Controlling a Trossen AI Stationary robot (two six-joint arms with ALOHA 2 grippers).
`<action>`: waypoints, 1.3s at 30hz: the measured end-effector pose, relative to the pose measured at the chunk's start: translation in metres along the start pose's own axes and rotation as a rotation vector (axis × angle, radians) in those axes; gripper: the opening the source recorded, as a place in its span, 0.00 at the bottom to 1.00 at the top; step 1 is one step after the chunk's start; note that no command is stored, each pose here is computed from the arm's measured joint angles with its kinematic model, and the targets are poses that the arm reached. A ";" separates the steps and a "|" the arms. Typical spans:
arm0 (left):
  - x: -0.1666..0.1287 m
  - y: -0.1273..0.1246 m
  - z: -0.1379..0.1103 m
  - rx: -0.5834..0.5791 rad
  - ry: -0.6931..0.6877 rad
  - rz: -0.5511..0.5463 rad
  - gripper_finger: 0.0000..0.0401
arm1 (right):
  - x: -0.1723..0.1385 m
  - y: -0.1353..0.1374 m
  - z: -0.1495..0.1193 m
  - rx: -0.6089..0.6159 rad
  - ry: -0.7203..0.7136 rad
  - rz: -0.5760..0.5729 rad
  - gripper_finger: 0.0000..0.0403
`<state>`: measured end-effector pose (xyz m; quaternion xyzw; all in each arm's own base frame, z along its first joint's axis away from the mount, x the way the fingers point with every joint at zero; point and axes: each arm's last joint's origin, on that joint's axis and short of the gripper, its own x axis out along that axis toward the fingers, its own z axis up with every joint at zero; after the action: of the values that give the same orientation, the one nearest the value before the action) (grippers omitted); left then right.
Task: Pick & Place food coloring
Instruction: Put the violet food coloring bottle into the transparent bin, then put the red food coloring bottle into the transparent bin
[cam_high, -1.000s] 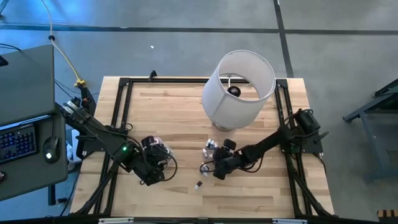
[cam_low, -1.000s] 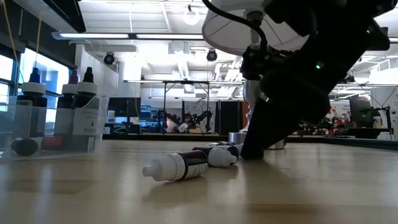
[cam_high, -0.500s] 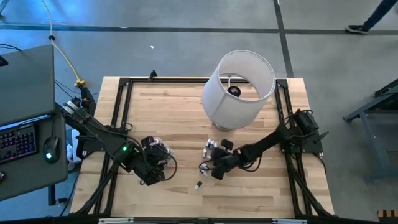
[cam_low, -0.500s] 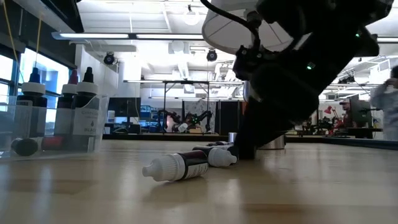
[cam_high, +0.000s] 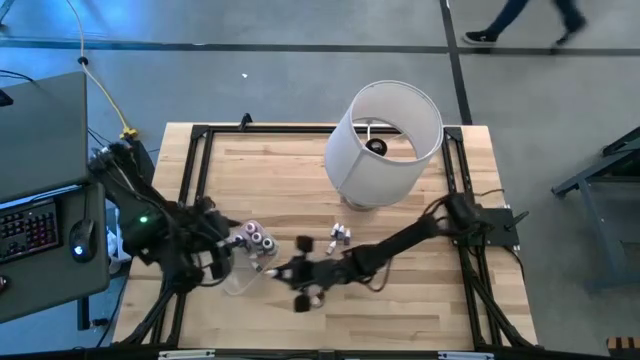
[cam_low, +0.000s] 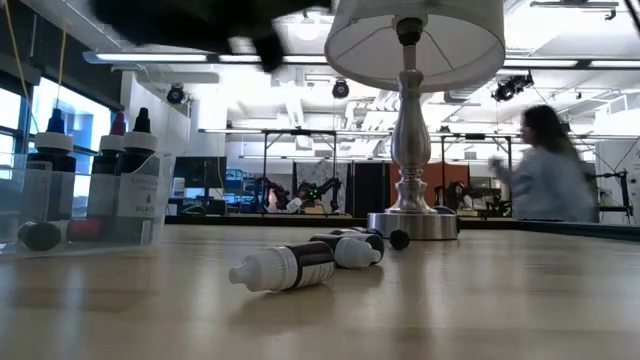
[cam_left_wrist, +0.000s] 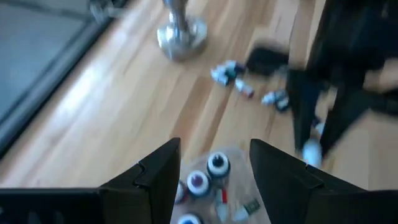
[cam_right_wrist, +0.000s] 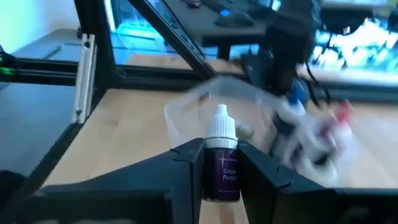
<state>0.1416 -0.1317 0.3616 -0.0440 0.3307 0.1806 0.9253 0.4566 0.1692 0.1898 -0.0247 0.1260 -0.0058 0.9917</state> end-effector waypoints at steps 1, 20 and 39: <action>-0.003 0.002 -0.001 0.004 -0.033 0.000 0.47 | 0.011 0.002 0.003 -0.024 -0.001 -0.005 0.18; 0.020 -0.001 -0.038 -0.007 -0.057 0.092 0.47 | 0.103 -0.034 -0.015 -0.080 0.260 -0.076 0.32; 0.041 -0.030 -0.050 -0.009 -0.070 0.095 0.47 | -0.056 -0.017 0.137 -0.208 0.468 -0.107 0.37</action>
<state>0.1520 -0.1571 0.2958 -0.0261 0.2991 0.2270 0.9265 0.4367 0.1593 0.3370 -0.1310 0.3502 -0.0510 0.9260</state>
